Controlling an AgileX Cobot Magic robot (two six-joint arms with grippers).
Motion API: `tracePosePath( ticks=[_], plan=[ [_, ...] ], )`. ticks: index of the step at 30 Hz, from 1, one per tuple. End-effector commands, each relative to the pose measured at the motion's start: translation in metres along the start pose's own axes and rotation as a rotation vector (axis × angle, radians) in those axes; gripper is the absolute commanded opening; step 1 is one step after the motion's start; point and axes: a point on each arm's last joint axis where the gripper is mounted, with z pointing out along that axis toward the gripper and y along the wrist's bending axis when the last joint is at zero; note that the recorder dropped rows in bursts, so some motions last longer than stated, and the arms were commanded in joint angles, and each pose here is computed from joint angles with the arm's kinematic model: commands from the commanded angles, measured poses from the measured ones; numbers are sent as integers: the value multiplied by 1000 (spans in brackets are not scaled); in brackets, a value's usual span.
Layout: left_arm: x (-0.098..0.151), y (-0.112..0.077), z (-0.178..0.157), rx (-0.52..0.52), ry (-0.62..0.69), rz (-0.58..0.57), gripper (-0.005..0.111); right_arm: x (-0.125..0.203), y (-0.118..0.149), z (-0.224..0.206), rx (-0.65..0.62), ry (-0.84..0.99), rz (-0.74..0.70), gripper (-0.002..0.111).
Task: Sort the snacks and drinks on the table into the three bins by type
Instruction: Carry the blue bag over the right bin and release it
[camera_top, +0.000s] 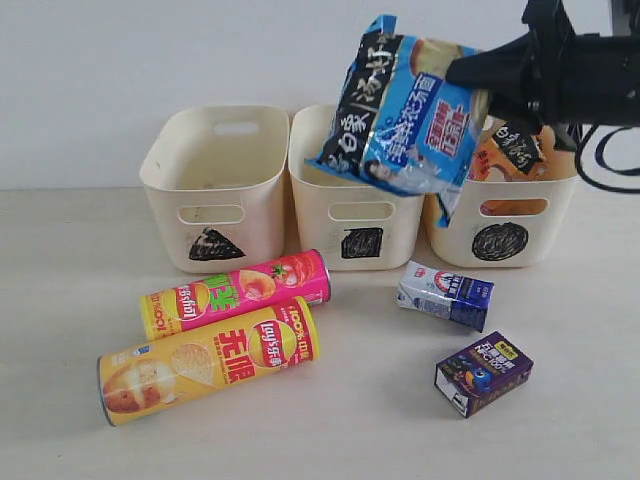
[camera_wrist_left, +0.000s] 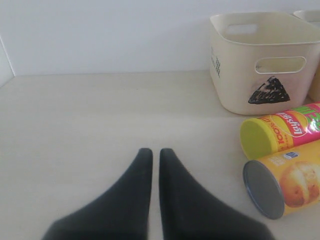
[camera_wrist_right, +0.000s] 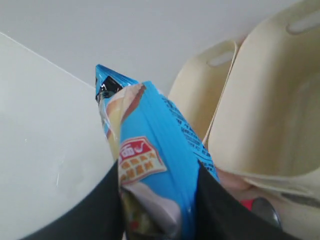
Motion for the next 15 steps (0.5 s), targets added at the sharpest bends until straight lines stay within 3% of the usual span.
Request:
tracePosePath(
  ticks=[1,11,15],
  plan=[
    [-2,0,0,1,-12,-3,4,-34,-10,0,3,-70,5,0],
    [-2,0,0,1,-12,-3,4,-77,-47,13,37,-136,-43,0],
    [-1,0,0,1,-10,-3,4,-93,-62,20,113,-195,-56,0]
  ],
)
